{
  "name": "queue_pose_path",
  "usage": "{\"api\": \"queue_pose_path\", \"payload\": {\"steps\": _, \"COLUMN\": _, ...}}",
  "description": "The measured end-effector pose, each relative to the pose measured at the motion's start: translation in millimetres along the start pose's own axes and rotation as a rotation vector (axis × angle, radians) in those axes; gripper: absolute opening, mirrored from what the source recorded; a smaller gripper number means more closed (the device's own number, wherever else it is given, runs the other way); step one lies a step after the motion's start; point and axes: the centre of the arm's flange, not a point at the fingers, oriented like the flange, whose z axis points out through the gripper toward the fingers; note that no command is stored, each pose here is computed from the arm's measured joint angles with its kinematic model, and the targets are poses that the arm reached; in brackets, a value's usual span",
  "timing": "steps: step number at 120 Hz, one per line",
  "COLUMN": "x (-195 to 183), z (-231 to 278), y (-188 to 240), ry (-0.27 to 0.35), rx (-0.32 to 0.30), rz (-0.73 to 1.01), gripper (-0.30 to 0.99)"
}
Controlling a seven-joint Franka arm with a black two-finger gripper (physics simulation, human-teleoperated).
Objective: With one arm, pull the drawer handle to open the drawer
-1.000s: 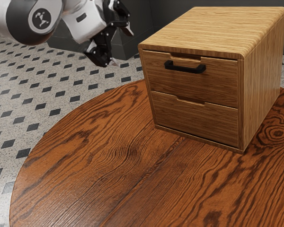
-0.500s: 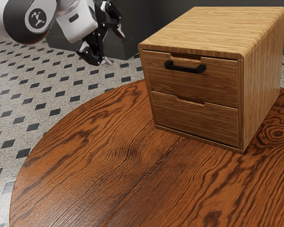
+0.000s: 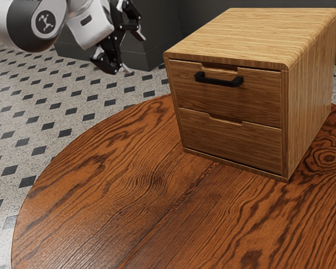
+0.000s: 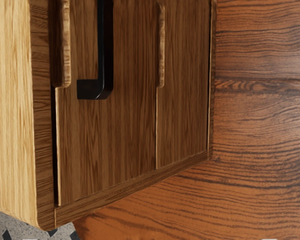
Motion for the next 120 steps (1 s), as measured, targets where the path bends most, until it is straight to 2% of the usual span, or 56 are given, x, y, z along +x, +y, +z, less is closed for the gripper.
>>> {"api": "queue_pose_path", "payload": {"steps": 28, "x": 40, "z": 16, "y": -4, "ry": 0.053, "rx": -0.004, "rz": 0.061, "gripper": 0.57}}
{"api": "queue_pose_path", "payload": {"steps": 44, "x": 37, "z": 17, "y": -6, "ry": 0.052, "rx": 0.004, "rz": 0.058, "gripper": 0.57}}
{"api": "queue_pose_path", "payload": {"steps": 62, "x": 30, "z": 45, "y": -9, "ry": 0.061, "rx": -0.008, "rz": 0.046, "gripper": 0.49}}
{"api": "queue_pose_path", "payload": {"steps": 84, "x": 51, "z": 55, "y": -16, "ry": 0.104, "rx": 0.016, "rz": 0.067, "gripper": 0.41}}
{"api": "queue_pose_path", "payload": {"steps": 120, "x": 72, "z": 55, "y": -17, "ry": 0.133, "rx": 0.033, "rz": 0.091, "gripper": 0.37}}
